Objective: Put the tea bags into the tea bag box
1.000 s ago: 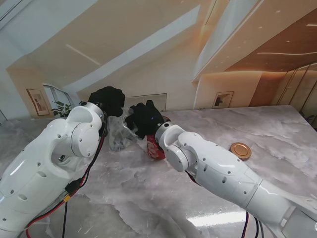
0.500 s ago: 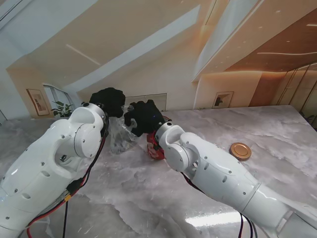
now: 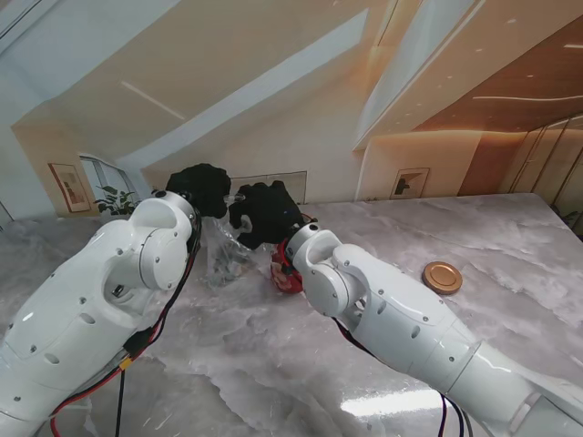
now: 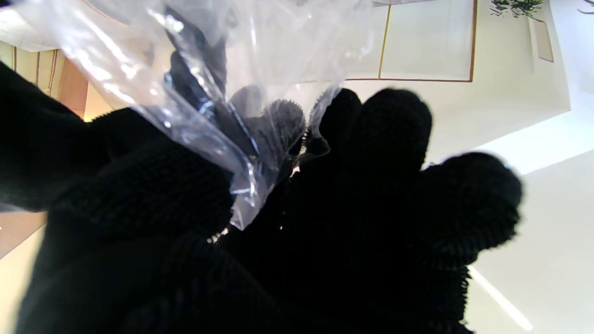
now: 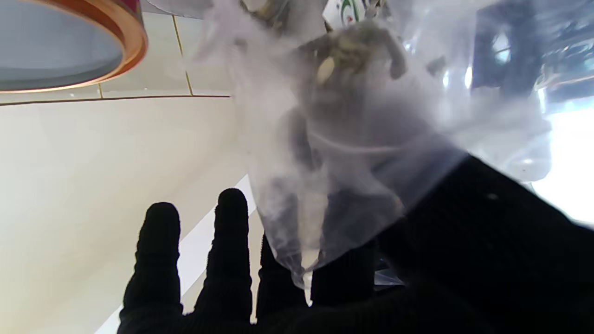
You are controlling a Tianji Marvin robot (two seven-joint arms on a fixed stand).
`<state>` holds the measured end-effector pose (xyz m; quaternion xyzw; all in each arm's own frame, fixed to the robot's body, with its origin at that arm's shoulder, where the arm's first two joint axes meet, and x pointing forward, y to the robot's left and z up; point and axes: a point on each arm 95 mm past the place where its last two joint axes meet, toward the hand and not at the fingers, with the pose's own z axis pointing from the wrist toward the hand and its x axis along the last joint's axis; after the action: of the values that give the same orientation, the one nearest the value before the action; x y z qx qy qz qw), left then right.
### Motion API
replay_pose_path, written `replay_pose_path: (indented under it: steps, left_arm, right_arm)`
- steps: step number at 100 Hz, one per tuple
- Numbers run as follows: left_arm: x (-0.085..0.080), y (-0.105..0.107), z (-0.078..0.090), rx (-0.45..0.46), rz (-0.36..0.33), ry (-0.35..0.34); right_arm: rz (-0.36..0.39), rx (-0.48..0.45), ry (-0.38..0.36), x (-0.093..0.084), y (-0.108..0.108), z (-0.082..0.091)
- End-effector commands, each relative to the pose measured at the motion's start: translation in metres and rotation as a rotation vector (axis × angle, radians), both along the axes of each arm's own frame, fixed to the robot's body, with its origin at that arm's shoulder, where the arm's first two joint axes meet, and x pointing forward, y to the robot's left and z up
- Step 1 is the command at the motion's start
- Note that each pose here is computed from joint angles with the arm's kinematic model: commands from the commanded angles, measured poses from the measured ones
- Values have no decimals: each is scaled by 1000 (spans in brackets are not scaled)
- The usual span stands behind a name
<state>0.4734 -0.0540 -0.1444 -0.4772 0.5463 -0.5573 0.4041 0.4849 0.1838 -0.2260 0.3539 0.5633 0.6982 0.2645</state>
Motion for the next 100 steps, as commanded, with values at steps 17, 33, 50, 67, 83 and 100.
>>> replay_pose_path:
  steps: [17,33,50,67,83,100]
  left_arm:
    - [0,-3,-1,2,-10,9]
    - [0,-3,-1,1,-9,9]
    - [0,-3,-2,3,-9,9]
    - [0,-3,-3,5,-12,10]
    - [0,-3,-4,8,-13,13]
    - [0,-3,-5,9,-13,15]
  right_arm:
    - [-1,-12,14,-3,2,-3]
    - [6,-27,23,-3,2,-4]
    - [5,-38,25,-4,3,-5]
    - [-1,-31,24,-3,4,-5]
    - [-5,-8,28,-3,4,-5]
    - [-5,10,34,-2,4,-4]
